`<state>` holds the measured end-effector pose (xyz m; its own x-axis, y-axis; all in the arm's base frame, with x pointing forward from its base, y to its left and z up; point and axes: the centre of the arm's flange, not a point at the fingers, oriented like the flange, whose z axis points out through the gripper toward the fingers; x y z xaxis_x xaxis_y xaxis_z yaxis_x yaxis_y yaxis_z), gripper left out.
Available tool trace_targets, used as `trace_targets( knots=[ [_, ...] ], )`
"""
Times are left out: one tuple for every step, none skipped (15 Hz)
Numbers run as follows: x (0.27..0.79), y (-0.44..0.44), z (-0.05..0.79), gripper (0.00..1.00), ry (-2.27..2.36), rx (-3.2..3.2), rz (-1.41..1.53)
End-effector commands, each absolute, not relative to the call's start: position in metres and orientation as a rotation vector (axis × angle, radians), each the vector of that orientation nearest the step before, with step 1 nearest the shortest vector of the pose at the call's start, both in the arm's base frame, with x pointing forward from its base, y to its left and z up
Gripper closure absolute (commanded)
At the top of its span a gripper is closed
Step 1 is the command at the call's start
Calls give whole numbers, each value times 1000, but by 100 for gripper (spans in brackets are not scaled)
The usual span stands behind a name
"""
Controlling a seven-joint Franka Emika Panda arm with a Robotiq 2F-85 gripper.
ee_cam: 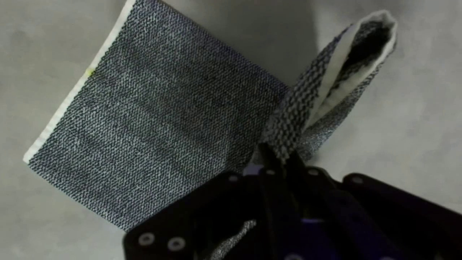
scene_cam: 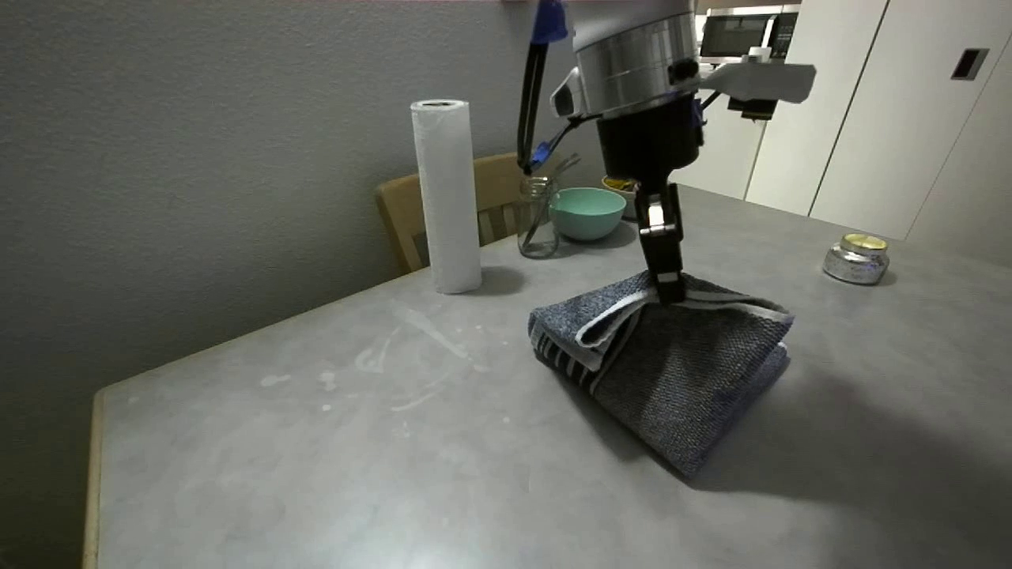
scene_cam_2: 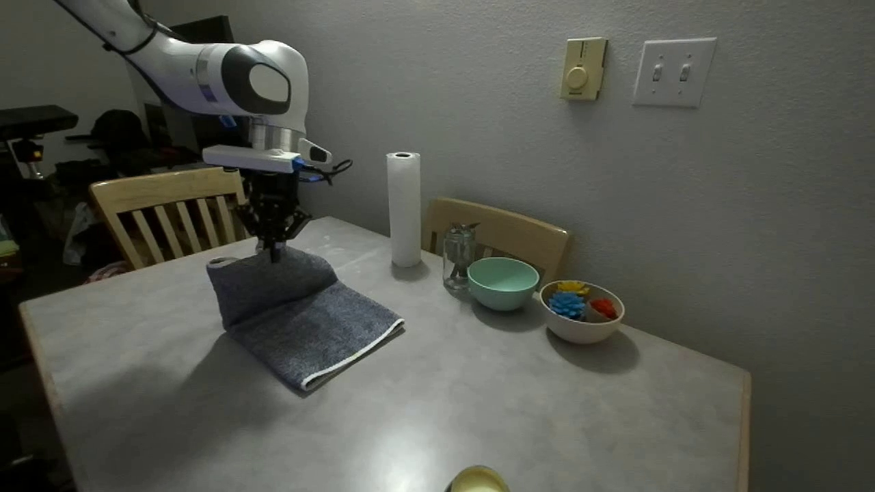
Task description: Fold the grey towel
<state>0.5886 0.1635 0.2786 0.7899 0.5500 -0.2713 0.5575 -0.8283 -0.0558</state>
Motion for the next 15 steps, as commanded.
trace_targets(
  knots=[
    [588,165,279,92,915,2946,-433],
    [588,166,279,92,915,2946,-433],
    [588,166,279,92,915,2946,-433],
    [588,166,279,98,915,2946,-433],
    [589,167,278,98,915,2938,-444],
    [589,165,278,98,923,2940,-452],
    [588,161,281,98,920,2942,-453],
    [587,157,282,98,919,2940,-453],
    [586,152,284,98,912,2940,-452],
    [585,144,287,98,911,2946,-456],
    [585,137,288,98,903,2953,-458],
    [585,130,288,98,890,2960,-459],
    [586,123,289,98,881,2968,-462],
    [587,115,288,98,879,2981,-461],
    [589,107,287,98,870,2993,-461]
  ],
)
